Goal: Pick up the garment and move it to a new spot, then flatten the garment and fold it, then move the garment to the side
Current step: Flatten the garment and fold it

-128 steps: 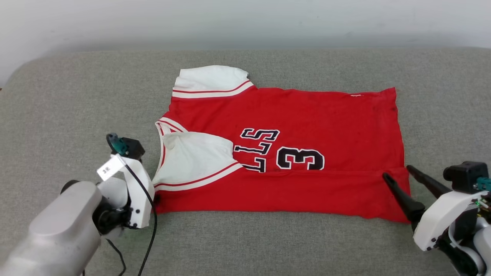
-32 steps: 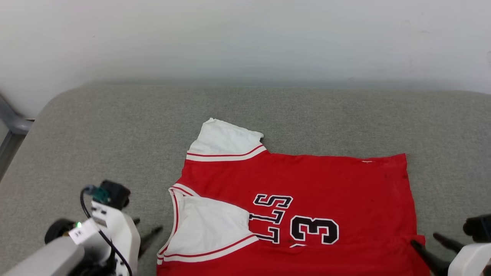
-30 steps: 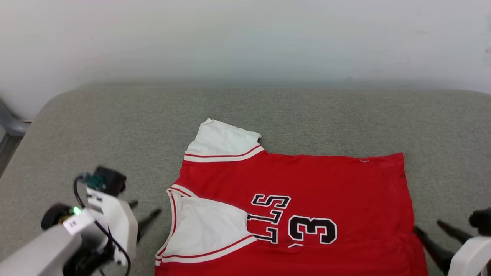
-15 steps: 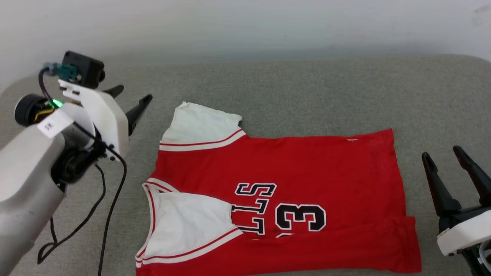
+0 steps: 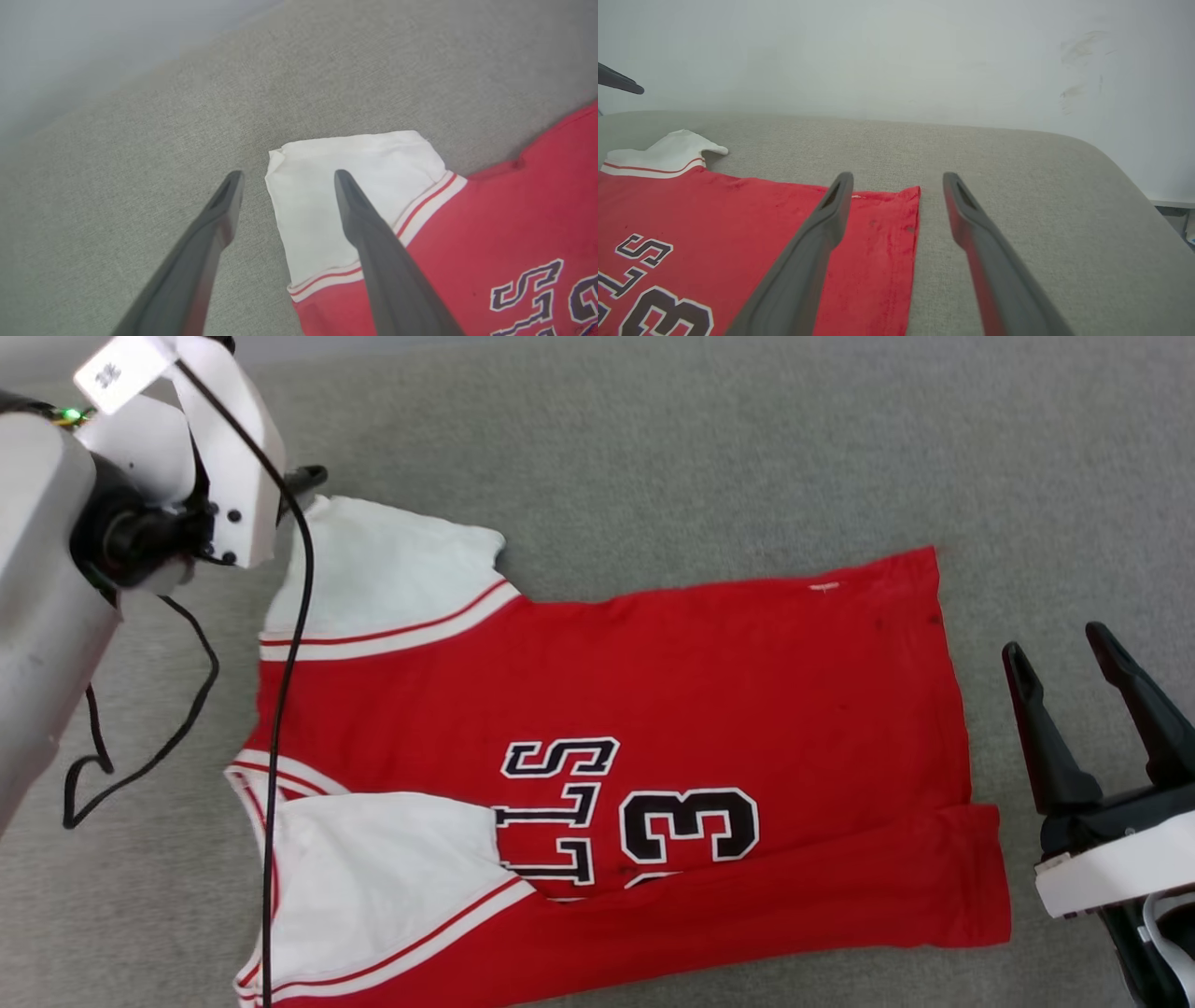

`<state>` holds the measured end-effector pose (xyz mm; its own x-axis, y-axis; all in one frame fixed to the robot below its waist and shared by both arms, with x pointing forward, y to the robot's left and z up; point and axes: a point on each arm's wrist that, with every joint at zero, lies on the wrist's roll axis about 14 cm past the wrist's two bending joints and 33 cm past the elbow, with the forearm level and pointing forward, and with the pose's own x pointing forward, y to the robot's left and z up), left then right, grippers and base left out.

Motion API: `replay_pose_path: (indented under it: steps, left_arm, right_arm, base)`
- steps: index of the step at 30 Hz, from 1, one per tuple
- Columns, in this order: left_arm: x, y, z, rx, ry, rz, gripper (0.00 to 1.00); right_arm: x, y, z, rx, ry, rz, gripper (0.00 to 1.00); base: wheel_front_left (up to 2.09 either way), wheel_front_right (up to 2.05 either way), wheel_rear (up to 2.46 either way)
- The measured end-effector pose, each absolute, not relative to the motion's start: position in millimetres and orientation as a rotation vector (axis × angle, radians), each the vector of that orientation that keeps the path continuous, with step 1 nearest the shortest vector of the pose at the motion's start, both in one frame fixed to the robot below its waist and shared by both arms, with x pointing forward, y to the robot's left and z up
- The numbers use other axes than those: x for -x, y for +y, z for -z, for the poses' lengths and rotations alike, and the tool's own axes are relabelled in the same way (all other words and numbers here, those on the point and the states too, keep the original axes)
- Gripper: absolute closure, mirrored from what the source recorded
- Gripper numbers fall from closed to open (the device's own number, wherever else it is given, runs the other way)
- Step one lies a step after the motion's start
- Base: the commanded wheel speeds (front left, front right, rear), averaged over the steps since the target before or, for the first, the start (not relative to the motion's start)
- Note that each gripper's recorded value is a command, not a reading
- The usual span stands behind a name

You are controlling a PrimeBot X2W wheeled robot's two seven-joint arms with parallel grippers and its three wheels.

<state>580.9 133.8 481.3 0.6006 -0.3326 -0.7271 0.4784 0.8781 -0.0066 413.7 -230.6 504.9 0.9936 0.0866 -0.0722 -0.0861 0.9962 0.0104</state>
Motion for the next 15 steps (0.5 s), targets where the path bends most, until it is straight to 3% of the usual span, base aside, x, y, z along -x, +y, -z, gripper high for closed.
replay_pose_path:
  steps: [3,15]
  left_arm:
    - [-583,133,-454,-0.231,0.923,0.477,0.0]
    - [-595,143,-374,-0.279,1.136,0.436,0.0]
  right_arm:
    - [-418,-235,-496,-0.004,0.094,-0.073,0.0]
    - [-434,-240,-462,-0.009,0.162,-0.054,0.0]
  base:
    - [0.0,0.0,0.0]
    - [0.0,0.0,0.0]
